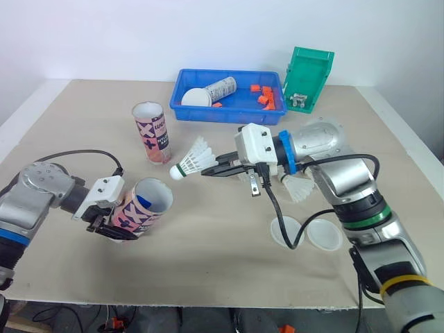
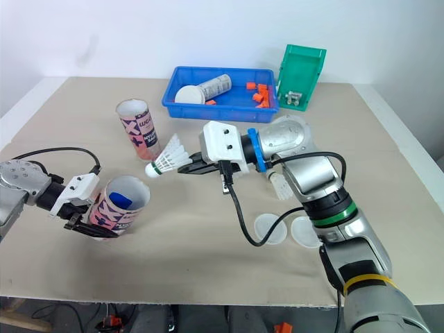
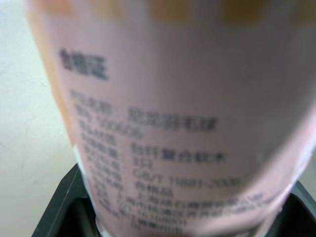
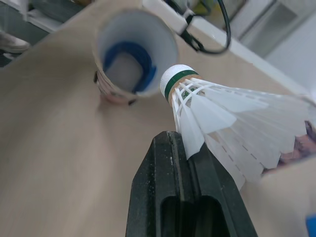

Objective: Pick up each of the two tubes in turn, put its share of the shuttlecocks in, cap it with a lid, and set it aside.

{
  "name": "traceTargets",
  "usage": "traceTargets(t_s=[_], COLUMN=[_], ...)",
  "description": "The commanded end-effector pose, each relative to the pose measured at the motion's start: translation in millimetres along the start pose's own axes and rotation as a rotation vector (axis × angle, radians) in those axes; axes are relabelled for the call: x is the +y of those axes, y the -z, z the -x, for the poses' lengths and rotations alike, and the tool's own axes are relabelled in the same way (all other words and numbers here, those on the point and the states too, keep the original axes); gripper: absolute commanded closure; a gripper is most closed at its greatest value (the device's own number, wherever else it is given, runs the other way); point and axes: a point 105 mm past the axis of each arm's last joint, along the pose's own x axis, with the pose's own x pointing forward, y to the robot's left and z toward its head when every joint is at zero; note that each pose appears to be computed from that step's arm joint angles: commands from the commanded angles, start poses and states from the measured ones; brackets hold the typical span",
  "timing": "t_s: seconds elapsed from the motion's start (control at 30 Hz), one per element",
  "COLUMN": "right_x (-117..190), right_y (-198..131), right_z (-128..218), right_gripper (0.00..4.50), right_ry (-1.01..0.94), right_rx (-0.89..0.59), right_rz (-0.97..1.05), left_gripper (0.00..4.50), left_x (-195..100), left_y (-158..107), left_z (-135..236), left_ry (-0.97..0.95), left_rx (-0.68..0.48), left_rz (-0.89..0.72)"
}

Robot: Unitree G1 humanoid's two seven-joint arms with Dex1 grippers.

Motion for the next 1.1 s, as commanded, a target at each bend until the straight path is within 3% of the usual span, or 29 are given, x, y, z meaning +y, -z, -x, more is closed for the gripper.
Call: traceTargets(t_s=[0.03,0.33,0.43,0.6,0.67,0.77,0.9,1.1], right_x=[1,-1,-2,-5,-12,-16,-14,26], right_y=[-17,-16,-13,-39,-50,-50,-13,32], right_z=[-3,-27,-42,-34,-23,5,35,72], right_gripper=[4.43,4.43,3.66,1.22,0.52,0.52,0.52,0.52], right_ry=[-0.063,-0.142,-0.175,-0.201,-0.166,-0.083,0.19,0.672], right_rx=[-0.026,-0.006,0.024,-0.115,-0.182,-0.238,-0.141,-0.032], right_rz=[0.091,0.137,0.128,0.057,-0.002,-0.089,-0.216,-0.522], left_gripper=[1.74,1.74,1.74,1.74,1.74,1.74,1.74,1.74], left_x=[-1,2,4,4,3,2,-3,-10], left_y=[4,1,0,-1,0,-1,0,6], left_z=[-7,-9,-9,-10,-11,-11,-11,-9], left_ry=[0.018,0.019,0.015,0.017,0.019,0.019,0.017,0.012], left_rx=[0.001,-0.008,-0.01,-0.012,-0.012,-0.014,-0.017,-0.015], left_rz=[0.025,0.026,0.018,0.018,0.018,0.014,0.015,0.031])
